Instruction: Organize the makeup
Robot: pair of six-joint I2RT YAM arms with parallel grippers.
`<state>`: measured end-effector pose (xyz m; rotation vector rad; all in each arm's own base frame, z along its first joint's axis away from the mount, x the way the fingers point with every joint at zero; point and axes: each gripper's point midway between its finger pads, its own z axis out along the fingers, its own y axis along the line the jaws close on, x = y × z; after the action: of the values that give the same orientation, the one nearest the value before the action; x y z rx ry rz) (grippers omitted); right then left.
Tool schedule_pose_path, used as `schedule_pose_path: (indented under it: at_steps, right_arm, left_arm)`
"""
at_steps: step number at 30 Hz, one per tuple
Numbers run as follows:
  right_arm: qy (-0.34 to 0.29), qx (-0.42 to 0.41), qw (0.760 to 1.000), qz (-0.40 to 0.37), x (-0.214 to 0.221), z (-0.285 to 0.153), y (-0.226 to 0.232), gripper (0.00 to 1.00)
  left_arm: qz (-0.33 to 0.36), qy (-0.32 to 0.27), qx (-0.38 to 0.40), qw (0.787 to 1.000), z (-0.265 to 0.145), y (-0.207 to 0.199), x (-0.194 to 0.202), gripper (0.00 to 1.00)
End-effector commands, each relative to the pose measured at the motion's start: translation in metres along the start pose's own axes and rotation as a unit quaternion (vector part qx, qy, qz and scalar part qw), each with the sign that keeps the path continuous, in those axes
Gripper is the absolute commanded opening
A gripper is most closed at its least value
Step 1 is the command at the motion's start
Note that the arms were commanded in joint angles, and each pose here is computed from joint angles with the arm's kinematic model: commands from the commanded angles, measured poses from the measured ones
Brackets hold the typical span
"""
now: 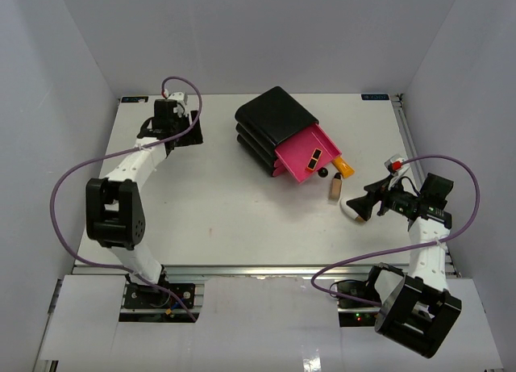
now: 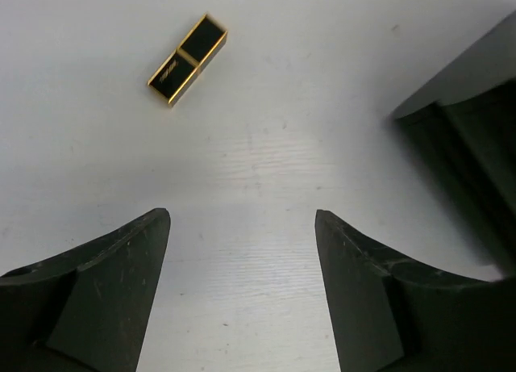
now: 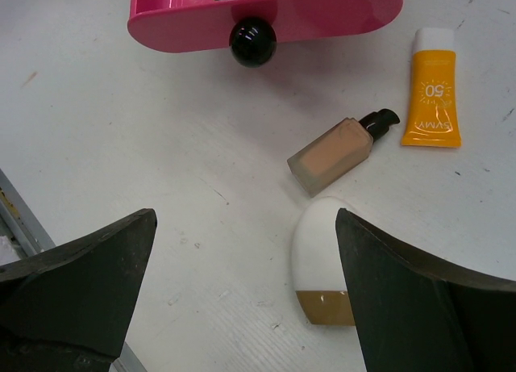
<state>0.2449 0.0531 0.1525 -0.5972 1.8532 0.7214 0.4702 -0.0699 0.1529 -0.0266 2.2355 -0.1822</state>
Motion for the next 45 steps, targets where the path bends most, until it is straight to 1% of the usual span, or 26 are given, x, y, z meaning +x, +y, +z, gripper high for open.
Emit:
schedule_pose_path:
  at_steps: [1,3,5,8,10,12,13,15,19,21,23,27,32,33,34,36,39,41,43,45]
  right_arm:
    - [-0.015,-0.013,0.999,-0.026,-0.013,-0.002,0.005,0.99]
    - [-0.016,-0.014,0.999,-0.025,-0.012,-0.002,0.005,0.99]
    - [-0.016,-0.016,0.999,-0.023,-0.012,-0.002,0.005,0.99]
    - [-0.016,-0.015,1.0,-0.023,-0.013,-0.002,0.005,0.99]
    - [-0.016,-0.014,0.999,-0.024,-0.013,-0.002,0.004,0.98]
    - [-0.015,-0.014,1.0,-0.023,-0.013,-0.002,0.004,0.98]
    - [-0.015,-0.014,1.0,-0.022,-0.013,-0.002,0.004,0.98]
    - [-0.013,-0.012,1.0,-0.02,-0.012,-0.002,0.003,0.98]
    - [-0.013,-0.011,1.0,-0.02,-0.011,-0.002,0.002,0.98]
    - [-0.013,-0.012,1.0,-0.02,-0.011,-0.002,0.002,0.98]
    - [-0.013,-0.012,1.0,-0.018,-0.011,-0.002,0.002,0.98]
    - [-0.012,-0.011,1.0,-0.018,-0.011,-0.002,0.002,0.98]
    - [-0.011,-0.01,1.0,-0.017,-0.011,-0.002,0.001,0.98]
    - [-0.01,-0.01,1.0,-0.016,-0.01,-0.002,0.001,0.98]
    - [-0.01,-0.009,1.0,-0.017,-0.01,-0.002,0.0,0.98]
    - [-0.009,-0.008,1.0,-0.017,-0.01,-0.002,0.0,0.98]
    - [-0.008,-0.006,1.0,-0.017,-0.01,-0.002,-0.001,0.98]
    - [-0.007,-0.005,1.0,-0.016,-0.009,-0.002,-0.001,0.98]
    - [-0.007,-0.003,1.0,-0.018,-0.01,-0.002,-0.002,0.98]
    - [-0.007,-0.001,1.0,-0.017,-0.01,-0.002,-0.003,0.98]
  left_arm:
    - [-0.008,-0.003,-0.01,1.0,0.027,0.014,-0.011,0.98]
    - [-0.001,-0.001,-0.017,1.0,0.04,0.017,-0.014,0.98]
    - [0.004,-0.008,-0.045,0.999,0.055,0.029,-0.019,0.98]
    - [0.018,-0.006,-0.062,0.998,0.075,0.037,-0.02,0.98]
    - [0.022,-0.012,-0.064,0.998,0.084,0.039,-0.027,0.96]
    - [0.023,-0.002,-0.07,0.997,0.101,0.044,-0.019,0.93]
    - [0.024,-0.007,-0.07,0.997,0.103,0.044,-0.023,0.92]
    - [0.028,-0.002,-0.07,0.997,0.115,0.045,-0.018,0.91]
    - [0.039,-0.004,-0.08,0.996,0.132,0.051,-0.02,0.87]
    - [0.042,-0.009,-0.079,0.996,0.137,0.053,-0.025,0.82]
    - [0.044,-0.003,-0.078,0.996,0.143,0.054,-0.02,0.8]
    - [0.043,0.0,-0.075,0.996,0.148,0.055,-0.018,0.69]
    - [0.042,0.01,-0.068,0.997,0.15,0.053,-0.009,0.58]
    - [0.041,0.01,-0.067,0.997,0.149,0.053,-0.008,0.53]
    - [0.04,0.012,-0.066,0.997,0.149,0.052,-0.007,0.47]
    - [0.038,0.018,-0.059,0.997,0.147,0.05,-0.002,0.41]
    - [0.03,0.014,-0.048,0.998,0.137,0.044,-0.004,0.27]
    - [0.023,0.012,-0.035,0.999,0.127,0.039,-0.005,0.24]
    - [0.011,-0.004,-0.012,1.0,0.107,0.027,-0.017,0.2]
    - [-0.009,-0.003,0.017,1.0,0.093,0.015,-0.013,0.19]
